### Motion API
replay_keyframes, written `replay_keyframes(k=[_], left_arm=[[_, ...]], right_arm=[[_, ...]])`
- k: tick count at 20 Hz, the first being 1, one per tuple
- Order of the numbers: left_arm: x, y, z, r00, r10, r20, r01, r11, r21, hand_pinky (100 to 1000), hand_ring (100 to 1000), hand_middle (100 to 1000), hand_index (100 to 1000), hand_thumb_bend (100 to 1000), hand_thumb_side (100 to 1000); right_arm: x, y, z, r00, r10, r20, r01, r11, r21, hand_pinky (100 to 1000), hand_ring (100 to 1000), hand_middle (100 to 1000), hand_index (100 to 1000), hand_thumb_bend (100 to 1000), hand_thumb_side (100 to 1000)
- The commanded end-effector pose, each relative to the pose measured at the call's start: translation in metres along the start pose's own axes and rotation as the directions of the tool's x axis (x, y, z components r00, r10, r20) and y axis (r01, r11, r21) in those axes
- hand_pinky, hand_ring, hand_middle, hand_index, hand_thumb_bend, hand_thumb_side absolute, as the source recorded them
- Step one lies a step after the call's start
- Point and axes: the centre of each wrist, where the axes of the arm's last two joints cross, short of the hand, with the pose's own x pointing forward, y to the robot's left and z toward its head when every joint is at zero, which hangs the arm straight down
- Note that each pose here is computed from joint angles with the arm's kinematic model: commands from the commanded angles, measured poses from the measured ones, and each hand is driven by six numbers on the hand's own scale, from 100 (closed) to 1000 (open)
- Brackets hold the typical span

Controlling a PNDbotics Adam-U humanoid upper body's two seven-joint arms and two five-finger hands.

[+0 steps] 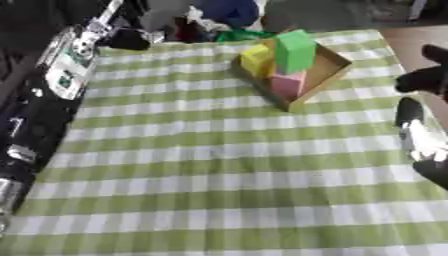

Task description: Pick up objects on the table and place them in the box.

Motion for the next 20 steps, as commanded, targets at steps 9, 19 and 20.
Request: replay_keyframes(k=[9, 19, 20], left_arm=[[0.017, -0.006, 0.047, 0.959, 0.28, 0.041, -0.283, 0.945, 0.162, 572, 571, 525, 760, 450, 391], [0.01, -0.021, 0.064, 0.942, 0.336, 0.012, -0.332, 0.922, 0.199, 567, 568, 519, 756, 443, 386], [0.01, -0.022, 0.065, 0.94, 0.341, 0.012, -0.336, 0.92, 0.202, 567, 569, 519, 756, 445, 390]], right_arm=[[0.002, -0.003, -0.002, 1.0, -0.017, 0.002, 0.017, 0.997, -0.076, 824, 688, 641, 938, 100, 484], [0.001, -0.003, -0.002, 1.0, -0.014, -0.006, 0.014, 0.997, -0.074, 826, 691, 644, 941, 100, 452], [0.001, -0.003, -0.002, 1.0, -0.015, -0.006, 0.014, 0.997, -0.074, 826, 691, 644, 942, 100, 453]])
